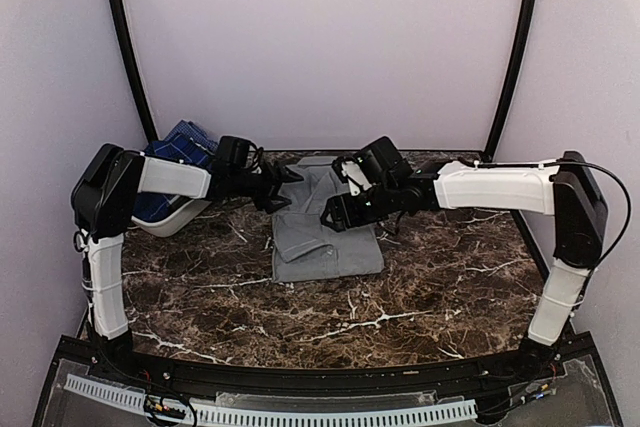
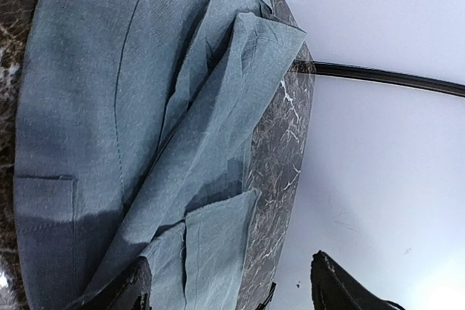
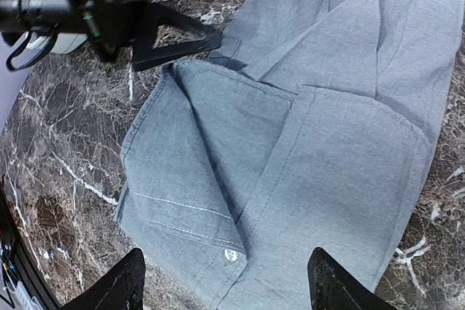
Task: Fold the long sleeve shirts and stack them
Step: Adjust the 2/3-rectangle-folded shirt at the center of the board, then smooth out the 2/3-rectangle-folded shirt at the center of the board, then move the 2/3-rectangle-folded shirt to the center of the board.
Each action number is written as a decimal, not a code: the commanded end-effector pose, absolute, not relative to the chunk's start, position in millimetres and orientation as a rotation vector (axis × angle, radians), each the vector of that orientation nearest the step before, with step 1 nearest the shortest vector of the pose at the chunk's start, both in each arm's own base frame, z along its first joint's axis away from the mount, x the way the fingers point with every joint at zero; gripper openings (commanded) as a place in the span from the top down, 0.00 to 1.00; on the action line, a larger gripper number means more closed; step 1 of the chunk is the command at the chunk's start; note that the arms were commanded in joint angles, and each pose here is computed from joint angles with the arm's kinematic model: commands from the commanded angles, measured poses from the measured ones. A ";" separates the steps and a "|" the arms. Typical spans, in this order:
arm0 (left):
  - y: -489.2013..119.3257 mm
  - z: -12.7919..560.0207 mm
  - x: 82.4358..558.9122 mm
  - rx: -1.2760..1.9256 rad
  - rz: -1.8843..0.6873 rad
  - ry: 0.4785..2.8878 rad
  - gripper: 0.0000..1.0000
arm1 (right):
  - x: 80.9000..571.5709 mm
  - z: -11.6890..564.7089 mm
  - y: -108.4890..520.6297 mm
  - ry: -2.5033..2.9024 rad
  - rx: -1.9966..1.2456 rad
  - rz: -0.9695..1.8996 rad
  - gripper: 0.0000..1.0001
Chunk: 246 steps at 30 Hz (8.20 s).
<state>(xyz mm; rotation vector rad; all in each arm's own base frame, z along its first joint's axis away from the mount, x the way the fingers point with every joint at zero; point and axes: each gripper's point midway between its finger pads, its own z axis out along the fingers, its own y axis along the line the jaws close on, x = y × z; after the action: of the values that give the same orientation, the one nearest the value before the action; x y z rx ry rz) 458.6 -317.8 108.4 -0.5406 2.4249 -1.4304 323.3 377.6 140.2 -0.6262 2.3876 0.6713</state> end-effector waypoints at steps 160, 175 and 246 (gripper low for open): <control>-355.0 137.3 415.0 0.100 -1.070 2.505 0.42 | 252.9 44.7 300.0 2.587 -0.183 1.153 0.76; -283.1 103.9 296.8 -0.007 -1.072 2.679 0.57 | 222.3 50.3 270.7 2.637 -0.206 1.077 0.69; -287.8 62.3 213.8 -0.132 -1.105 2.741 1.00 | 206.4 55.2 276.2 2.538 -0.095 1.197 1.00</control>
<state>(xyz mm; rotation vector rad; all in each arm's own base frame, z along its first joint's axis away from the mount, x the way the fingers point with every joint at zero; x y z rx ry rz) 229.9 -294.7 60.4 -0.1073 2.7302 -1.1420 220.3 280.0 51.0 -0.1053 2.5489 1.1985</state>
